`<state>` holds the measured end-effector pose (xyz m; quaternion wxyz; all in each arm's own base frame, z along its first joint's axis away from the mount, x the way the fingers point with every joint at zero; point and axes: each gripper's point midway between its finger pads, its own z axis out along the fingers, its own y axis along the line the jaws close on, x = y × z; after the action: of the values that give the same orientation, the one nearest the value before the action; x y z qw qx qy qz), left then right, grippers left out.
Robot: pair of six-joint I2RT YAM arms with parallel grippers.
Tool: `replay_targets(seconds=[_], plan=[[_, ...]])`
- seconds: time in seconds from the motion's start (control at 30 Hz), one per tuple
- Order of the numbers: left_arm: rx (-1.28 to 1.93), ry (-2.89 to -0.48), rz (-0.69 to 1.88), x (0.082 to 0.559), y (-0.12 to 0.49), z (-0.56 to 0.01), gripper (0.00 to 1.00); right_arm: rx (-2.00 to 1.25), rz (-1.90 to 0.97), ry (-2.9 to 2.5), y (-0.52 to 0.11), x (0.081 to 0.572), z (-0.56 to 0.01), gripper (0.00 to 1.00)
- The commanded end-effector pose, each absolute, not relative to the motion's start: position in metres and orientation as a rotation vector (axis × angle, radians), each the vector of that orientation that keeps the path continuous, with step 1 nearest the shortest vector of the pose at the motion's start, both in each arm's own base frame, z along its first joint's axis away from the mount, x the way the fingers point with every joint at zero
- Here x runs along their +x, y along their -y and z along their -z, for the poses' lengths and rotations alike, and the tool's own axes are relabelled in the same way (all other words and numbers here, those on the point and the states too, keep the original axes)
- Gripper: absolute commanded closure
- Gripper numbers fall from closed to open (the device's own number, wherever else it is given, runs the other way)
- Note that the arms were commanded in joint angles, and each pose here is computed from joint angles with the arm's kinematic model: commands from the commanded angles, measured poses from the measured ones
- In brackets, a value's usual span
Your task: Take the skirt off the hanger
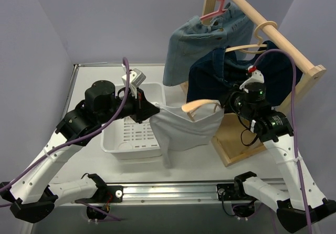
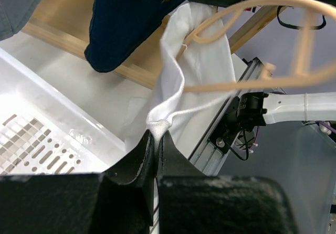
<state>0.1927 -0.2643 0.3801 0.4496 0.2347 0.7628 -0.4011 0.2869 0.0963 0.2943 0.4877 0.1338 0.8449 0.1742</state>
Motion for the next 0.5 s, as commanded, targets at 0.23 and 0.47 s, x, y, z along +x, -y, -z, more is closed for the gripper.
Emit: replay_targets(seconds=[0.23,0.47], plan=[[0.644,-1.744,1.053,0.232,0.309,-0.452,0.98,0.047,-1.226,-1.539,-0.18,0.249,-0.515,1.0],[0.544,-1.645,0.82,0.249,0.259,-0.515,0.98,0.007,-1.25,-1.447,-0.175,0.225,-0.565,1.0]])
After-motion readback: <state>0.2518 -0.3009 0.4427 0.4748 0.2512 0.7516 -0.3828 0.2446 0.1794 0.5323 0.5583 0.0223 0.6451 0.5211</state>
